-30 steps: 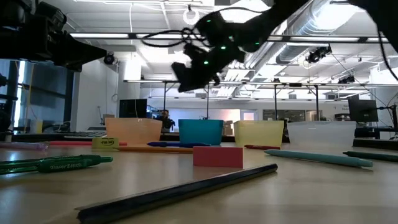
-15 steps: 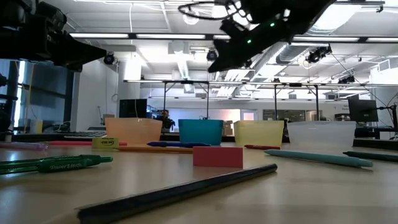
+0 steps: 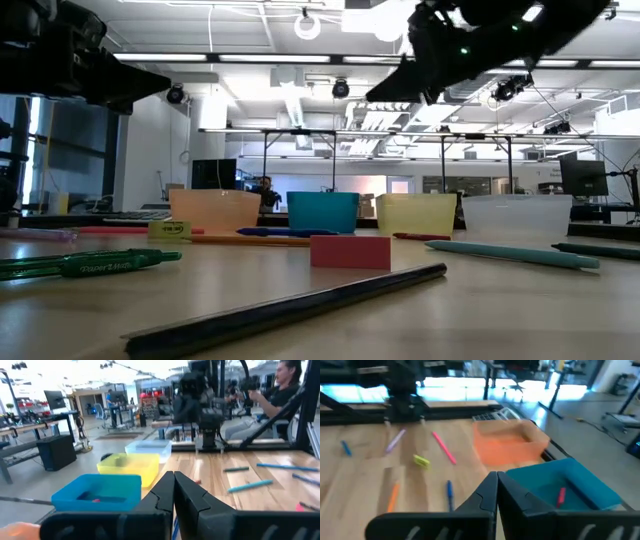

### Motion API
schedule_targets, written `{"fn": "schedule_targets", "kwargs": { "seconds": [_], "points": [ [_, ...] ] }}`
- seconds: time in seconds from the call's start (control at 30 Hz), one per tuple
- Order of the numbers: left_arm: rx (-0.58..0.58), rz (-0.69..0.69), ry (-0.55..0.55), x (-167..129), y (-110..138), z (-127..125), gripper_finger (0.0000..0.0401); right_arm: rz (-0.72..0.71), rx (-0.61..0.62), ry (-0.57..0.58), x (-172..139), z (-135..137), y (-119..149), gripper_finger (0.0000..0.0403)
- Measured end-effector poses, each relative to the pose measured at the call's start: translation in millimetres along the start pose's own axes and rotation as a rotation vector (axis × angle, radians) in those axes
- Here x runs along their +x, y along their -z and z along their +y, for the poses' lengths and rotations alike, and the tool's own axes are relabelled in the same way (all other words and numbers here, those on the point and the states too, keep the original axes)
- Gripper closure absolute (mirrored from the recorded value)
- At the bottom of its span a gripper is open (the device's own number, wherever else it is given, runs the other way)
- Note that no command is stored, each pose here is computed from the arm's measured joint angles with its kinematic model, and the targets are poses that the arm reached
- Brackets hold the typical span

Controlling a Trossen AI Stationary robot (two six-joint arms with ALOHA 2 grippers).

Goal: Sort crayons/erasers/pens/pencils in bins
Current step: Put the pink pencil into the transparent bin

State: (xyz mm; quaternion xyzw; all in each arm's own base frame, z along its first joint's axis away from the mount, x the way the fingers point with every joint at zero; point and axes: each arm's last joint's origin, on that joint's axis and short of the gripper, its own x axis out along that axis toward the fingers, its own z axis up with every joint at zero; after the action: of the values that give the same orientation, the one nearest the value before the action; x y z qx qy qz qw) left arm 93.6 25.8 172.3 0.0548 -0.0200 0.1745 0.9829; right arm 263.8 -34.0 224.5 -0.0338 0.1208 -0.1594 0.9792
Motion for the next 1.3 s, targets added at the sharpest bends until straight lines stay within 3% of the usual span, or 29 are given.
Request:
{"fn": "schedule_targets", "kwargs": {
  "seconds": [0.17,0.3,0.5,0.63,0.93,1.3],
  "points": [
    [-0.013,-0.019,0.003,0,-2,0,0.0401,-0.041,0.002,-0.063,-10,13,21,0.0403],
    [-0.102,-0.020,0.011,0,-2,0,0.0401,-0.049,0.018,-0.107,-16,23,31,0.0403],
    [-0.108,-0.110,0.031,-1,-11,0,0.0401,-0.041,0.024,-0.144,-22,39,33,0.0403],
    [-0.114,-0.084,0.080,0,-17,-1,0.0401,-0.040,0.011,-0.161,-25,46,33,0.0403],
    [-0.167,0.175,0.049,13,-31,0,0.0401,-0.040,0.001,-0.149,-29,54,33,0.0403],
    [-0.064,0.643,-0.001,47,-61,2,0.0401,-0.039,0.008,-0.153,-29,55,33,0.0403]
  ]
}}
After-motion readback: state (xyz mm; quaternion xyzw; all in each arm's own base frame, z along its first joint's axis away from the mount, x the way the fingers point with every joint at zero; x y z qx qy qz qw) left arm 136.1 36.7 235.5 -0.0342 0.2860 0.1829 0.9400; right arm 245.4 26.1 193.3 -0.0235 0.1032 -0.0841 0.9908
